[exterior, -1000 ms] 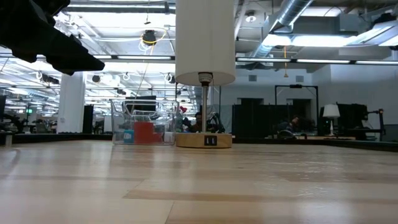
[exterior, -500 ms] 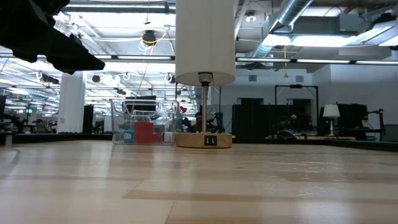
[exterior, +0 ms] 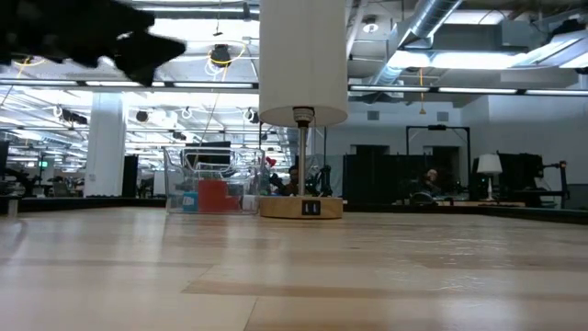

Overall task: Pick & Place Office items
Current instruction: Return to Home Position

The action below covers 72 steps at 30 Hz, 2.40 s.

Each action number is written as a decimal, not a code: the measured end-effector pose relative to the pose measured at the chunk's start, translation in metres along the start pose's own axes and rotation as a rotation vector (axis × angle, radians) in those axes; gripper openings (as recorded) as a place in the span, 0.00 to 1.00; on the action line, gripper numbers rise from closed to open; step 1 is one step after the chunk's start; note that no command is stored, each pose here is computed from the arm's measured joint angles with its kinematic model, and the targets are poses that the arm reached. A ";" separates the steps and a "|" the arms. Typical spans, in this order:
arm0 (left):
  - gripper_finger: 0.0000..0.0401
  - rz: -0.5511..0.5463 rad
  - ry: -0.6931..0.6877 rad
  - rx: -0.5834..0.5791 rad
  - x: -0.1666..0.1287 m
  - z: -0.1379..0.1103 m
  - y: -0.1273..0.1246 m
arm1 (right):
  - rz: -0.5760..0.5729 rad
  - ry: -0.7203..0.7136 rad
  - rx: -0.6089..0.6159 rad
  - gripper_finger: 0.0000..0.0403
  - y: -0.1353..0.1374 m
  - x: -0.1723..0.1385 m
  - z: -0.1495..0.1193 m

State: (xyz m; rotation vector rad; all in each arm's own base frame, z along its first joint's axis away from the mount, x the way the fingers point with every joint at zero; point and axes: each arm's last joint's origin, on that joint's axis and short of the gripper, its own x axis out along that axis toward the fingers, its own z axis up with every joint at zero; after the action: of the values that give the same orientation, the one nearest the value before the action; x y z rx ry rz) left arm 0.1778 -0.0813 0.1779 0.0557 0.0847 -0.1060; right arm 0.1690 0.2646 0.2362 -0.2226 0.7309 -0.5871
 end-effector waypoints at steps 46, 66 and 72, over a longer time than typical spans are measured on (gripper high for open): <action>0.58 0.118 -0.122 -0.027 -0.086 -0.020 0.064 | 0.185 -0.530 0.353 0.43 -0.043 0.037 -0.049; 0.58 0.213 -0.008 -0.161 -0.075 -0.028 0.067 | 0.303 -0.335 0.131 0.43 -0.037 0.061 -0.003; 0.58 0.214 0.023 -0.158 -0.073 -0.031 0.066 | 0.533 -0.389 -0.108 0.43 -0.045 0.108 0.053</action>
State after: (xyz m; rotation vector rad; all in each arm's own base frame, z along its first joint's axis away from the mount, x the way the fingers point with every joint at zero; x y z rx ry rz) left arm 0.1100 -0.0059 0.1567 -0.0914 0.1089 0.1153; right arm 0.2502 0.1652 0.2315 -0.2222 0.4150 0.0083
